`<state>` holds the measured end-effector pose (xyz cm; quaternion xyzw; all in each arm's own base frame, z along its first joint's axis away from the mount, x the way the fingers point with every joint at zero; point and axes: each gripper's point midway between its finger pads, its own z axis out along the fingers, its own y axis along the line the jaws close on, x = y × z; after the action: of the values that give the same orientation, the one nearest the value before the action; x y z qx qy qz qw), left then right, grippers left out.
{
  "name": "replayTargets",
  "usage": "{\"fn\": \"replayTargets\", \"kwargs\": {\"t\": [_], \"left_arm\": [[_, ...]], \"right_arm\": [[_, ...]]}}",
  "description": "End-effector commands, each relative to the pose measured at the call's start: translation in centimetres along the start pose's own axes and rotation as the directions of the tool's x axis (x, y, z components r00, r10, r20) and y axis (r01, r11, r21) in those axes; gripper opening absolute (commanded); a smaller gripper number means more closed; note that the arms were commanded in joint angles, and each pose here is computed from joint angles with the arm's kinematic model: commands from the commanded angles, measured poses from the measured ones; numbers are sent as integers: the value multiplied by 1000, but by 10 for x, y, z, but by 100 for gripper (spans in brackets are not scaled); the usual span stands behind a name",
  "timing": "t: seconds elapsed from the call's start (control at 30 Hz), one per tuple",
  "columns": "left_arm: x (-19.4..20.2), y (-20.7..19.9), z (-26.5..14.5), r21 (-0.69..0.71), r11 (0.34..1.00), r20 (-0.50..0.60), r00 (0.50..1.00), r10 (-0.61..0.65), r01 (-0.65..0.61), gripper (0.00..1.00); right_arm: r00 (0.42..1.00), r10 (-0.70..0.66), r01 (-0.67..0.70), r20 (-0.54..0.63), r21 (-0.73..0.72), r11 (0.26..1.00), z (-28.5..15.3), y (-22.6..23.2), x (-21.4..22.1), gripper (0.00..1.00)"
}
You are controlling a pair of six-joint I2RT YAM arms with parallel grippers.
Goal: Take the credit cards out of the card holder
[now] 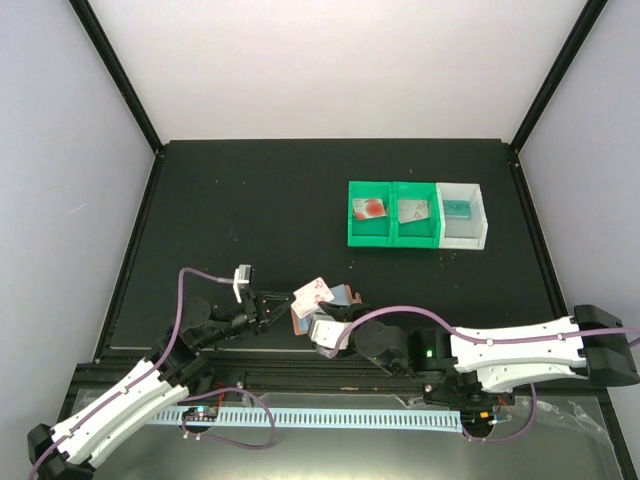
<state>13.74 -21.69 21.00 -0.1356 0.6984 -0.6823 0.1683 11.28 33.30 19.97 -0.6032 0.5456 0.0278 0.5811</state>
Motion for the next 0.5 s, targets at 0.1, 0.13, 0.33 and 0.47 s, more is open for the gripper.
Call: {"fn": "replayTargets", "kwargs": {"t": [0.1,0.13,0.33,0.47], "left_arm": [[-8,-11,0,25,991,50,990,130,-132,2],[-10,-9,0,15,989,56,987,148,-149,2],[-10,3,6,-44,959,33,959,280,-278,1],[-7,6,8,-55,930,2,931,364,-363,2]], "right_arm": [[967,252,-248,18,-121,961,-20,4,-10,38],[956,293,-288,22,-142,947,-23,5,-12,42],[831,556,-554,-2,-88,828,-31,-17,-16,42],[764,641,-645,-80,-98,757,-31,-27,-18,43]]}}
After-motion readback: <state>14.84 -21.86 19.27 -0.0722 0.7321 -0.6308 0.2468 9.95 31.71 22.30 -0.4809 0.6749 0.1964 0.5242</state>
